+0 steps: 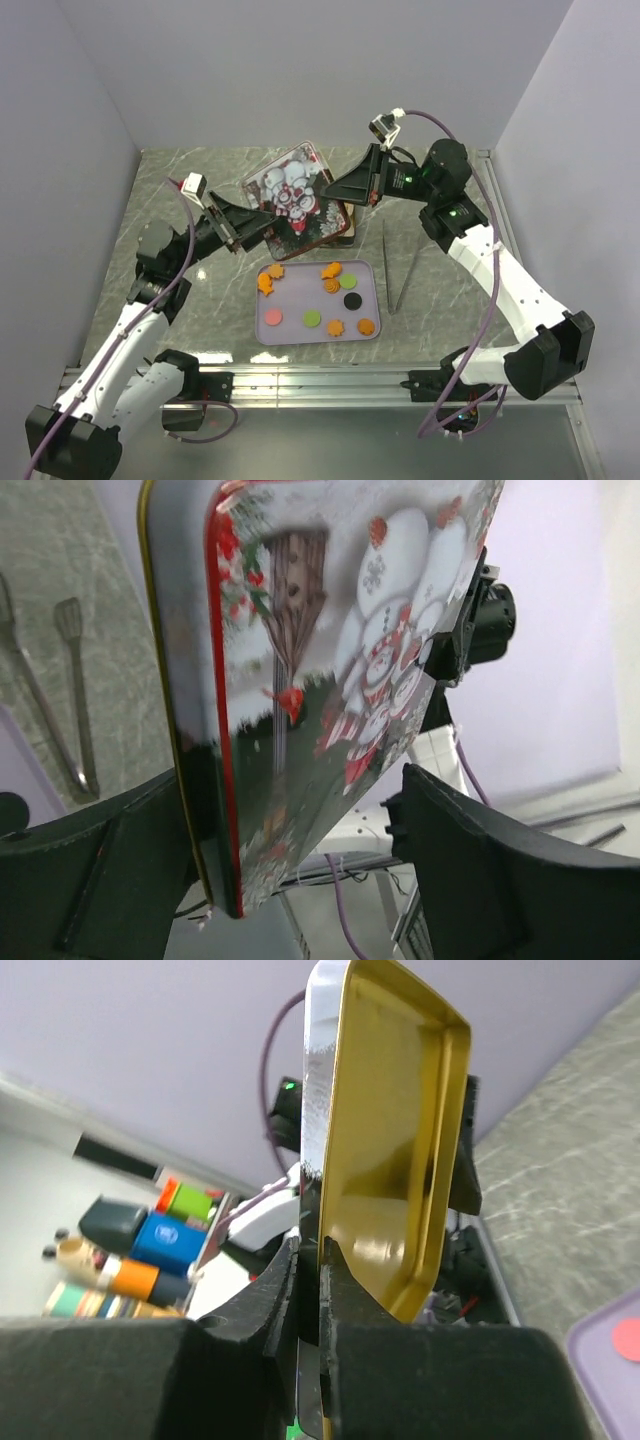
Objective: Pack the cookies
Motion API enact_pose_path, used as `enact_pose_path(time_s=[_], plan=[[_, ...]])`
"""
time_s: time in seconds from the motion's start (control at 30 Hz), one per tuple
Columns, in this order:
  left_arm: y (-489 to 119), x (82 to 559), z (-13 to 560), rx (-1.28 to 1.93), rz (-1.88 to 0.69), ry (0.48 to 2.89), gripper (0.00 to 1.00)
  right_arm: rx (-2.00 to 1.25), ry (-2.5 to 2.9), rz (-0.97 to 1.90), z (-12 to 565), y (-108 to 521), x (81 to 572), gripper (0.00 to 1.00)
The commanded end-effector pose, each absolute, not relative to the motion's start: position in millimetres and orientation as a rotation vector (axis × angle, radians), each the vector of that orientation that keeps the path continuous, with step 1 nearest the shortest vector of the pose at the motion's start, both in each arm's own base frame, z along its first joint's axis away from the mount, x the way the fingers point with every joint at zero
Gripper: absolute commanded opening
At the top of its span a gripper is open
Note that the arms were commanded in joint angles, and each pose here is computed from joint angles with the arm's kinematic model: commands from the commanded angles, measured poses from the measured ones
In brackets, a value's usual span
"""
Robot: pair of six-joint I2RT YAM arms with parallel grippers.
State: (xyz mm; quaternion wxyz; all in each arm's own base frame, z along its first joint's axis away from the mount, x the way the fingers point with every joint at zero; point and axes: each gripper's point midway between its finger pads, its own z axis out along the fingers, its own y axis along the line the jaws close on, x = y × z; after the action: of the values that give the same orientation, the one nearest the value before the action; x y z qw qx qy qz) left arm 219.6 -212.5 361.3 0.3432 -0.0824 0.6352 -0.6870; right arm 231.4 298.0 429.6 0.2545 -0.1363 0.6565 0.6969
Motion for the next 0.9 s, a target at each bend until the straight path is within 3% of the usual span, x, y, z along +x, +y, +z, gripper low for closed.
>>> enact_pose_path(time_s=[0.0, 0.43, 0.7, 0.77, 0.87], plan=[[-207, 233, 376, -0.172, -1.647, 1.644, 0.85, -0.227, 1.788, 1.773, 417, 279, 272, 0.00], [-187, 309, 328, -0.281, -1.348, 1.784, 0.92, 0.163, 1.798, 1.769, 346, 256, 392, 0.00], [-183, 397, 272, -0.273, -1.292, 1.887, 0.93, 0.334, 1.800, 1.860, 298, 271, 456, 0.00], [-188, 423, 256, -0.267, -1.307, 1.910, 0.99, 0.347, 1.800, 1.859, 294, 273, 468, 0.00], [-196, 454, 229, -0.241, -1.315, 1.963, 0.99, 0.376, 1.819, 1.850, 277, 278, 480, 0.00]])
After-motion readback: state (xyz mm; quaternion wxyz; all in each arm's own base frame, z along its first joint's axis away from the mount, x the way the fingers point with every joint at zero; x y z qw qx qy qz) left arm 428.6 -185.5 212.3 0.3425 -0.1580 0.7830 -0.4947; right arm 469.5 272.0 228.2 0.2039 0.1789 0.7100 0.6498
